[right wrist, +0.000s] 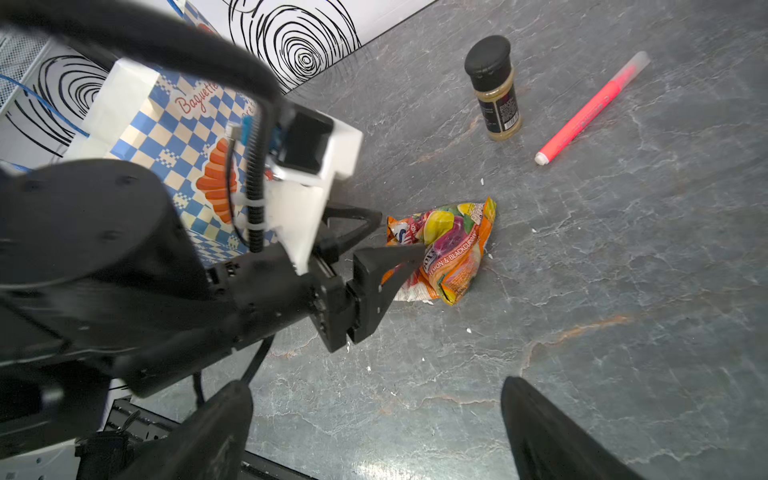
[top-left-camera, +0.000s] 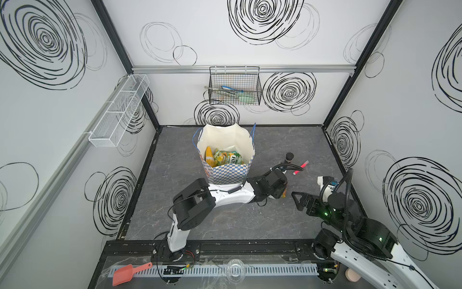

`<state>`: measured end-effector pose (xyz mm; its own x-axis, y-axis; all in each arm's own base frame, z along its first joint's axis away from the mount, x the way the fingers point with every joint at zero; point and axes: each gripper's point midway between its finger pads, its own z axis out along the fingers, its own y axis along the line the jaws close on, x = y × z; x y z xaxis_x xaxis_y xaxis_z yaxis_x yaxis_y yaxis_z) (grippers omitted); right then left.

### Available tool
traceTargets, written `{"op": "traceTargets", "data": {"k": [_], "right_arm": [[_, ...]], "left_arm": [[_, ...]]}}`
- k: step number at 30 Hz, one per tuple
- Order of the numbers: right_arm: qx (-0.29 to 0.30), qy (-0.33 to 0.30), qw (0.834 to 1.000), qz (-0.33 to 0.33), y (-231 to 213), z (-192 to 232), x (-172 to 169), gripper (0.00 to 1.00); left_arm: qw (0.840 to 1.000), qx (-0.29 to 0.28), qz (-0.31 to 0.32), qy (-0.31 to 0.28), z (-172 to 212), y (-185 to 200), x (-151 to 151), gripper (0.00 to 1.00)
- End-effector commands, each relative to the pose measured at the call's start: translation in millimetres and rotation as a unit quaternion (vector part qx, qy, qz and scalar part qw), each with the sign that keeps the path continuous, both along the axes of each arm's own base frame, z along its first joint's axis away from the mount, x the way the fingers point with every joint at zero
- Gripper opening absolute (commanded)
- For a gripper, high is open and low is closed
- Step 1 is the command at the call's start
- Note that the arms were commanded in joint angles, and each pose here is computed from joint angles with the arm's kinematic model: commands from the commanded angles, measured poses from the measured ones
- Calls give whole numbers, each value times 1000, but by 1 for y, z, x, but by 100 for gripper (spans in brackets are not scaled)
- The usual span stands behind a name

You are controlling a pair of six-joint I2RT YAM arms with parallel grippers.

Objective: Take the snacks out of the paper bag
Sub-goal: 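Carry the packet beside the bag, lower it and open the left gripper, then move the left gripper back into the bag and grasp the green Fox's packet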

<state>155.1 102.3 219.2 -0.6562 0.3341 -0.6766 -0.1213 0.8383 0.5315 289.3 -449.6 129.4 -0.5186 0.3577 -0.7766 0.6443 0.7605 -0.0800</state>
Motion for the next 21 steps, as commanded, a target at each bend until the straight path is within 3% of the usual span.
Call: {"op": "traceTargets", "data": {"k": [1,6,15,18,21], "right_arm": [[37,-54,998,-7,-4,33,1,97],[76,-121,990,1,-7,67,-2,97],[85,-133,987,25,2,73,-2,97],[88,-135,986,29,5,74,-2,97],[90,-135,986,33,9,73,0,97]], "left_arm": [[995,-87,-10,-41,81,-6,0,78],[984,-157,-14,-82,164,6,-2,86],[954,-244,31,-174,301,76,7,90],[942,-255,76,-203,326,117,21,90],[939,-247,126,-202,327,158,44,90]]}}
